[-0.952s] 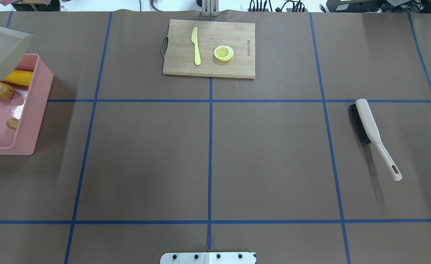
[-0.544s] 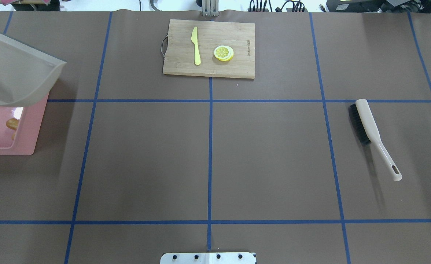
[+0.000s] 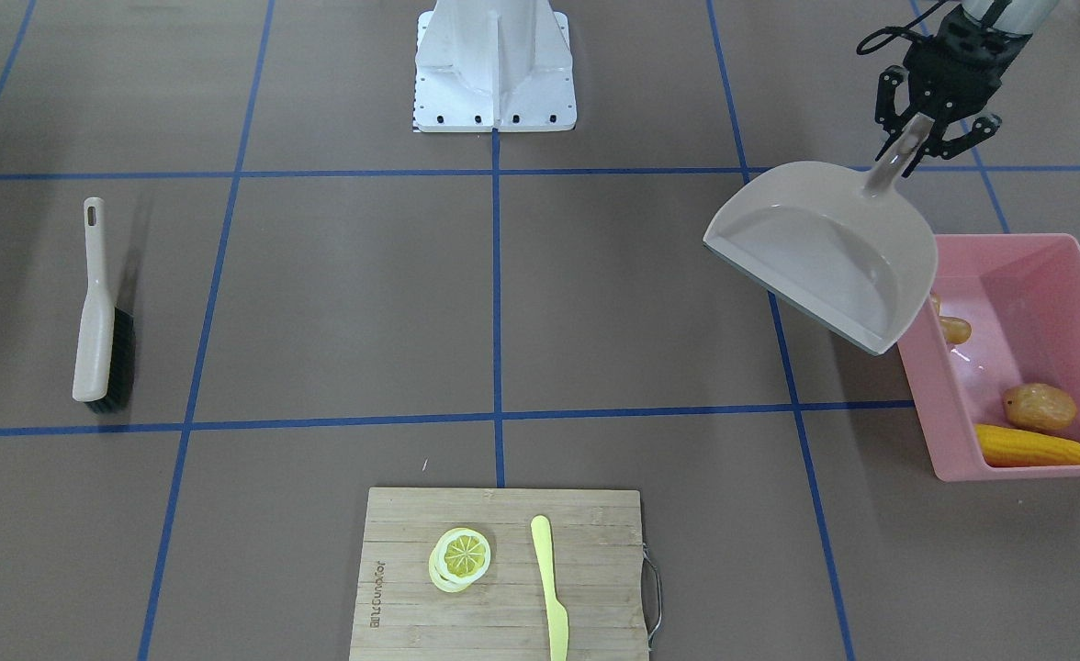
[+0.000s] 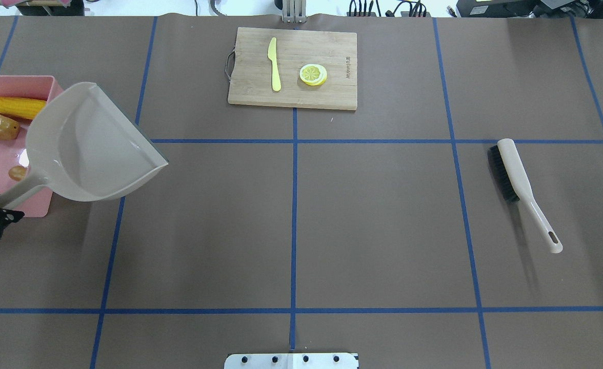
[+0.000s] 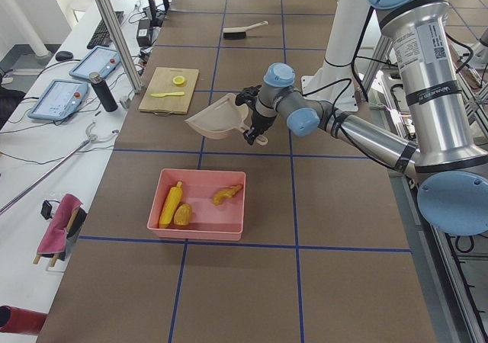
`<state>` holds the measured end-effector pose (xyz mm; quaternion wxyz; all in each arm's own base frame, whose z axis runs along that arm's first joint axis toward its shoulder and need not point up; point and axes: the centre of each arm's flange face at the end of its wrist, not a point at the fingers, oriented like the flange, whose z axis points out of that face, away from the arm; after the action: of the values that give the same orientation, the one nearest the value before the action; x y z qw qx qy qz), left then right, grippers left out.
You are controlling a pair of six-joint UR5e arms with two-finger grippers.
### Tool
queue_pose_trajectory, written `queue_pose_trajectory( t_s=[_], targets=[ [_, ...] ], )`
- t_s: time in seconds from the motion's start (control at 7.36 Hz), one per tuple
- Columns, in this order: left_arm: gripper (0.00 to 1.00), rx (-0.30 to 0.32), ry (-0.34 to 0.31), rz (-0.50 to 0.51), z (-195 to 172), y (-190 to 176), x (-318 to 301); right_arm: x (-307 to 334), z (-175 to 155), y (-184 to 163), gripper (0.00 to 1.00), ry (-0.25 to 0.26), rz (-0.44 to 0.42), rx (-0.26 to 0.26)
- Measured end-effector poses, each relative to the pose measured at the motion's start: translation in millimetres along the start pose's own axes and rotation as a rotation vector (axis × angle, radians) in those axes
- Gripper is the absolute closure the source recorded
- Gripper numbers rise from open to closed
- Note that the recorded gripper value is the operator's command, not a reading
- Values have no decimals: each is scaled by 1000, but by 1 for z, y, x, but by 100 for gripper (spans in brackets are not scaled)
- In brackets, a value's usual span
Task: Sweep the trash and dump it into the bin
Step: 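Bring the empty dustpan back down onto the table with the left gripper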
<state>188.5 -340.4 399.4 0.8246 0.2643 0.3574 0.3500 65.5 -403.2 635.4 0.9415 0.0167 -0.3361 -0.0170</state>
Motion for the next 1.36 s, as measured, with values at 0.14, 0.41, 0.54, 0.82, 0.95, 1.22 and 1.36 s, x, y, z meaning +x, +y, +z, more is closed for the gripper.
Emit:
queue_pose_trajectory(
  t_s=[0.14, 0.41, 0.54, 0.82, 0.95, 1.22, 1.36],
  targets=[
    [100, -8, 43, 88, 17, -10, 3, 0, 0, 0, 0, 0, 1, -1],
    [100, -30, 111, 307, 57, -24, -5, 2, 3, 2, 0, 0, 5, -6],
    [100, -33, 125, 413, 72, -32, -10, 3, 4, 2, 0, 0, 8, -9],
    [100, -30, 135, 576, 88, -40, -15, 7, 9, 3, 0, 0, 16, -19],
    [100, -30, 138, 625, 93, -42, -16, 8, 10, 3, 0, 1, 17, -21],
    [100, -36, 153, 663, 110, -51, -13, 9, 11, 2, 0, 1, 18, -21],
    [100, -41, 157, 667, 119, -56, -13, 9, 11, 3, 0, 1, 19, -23]
  ],
)
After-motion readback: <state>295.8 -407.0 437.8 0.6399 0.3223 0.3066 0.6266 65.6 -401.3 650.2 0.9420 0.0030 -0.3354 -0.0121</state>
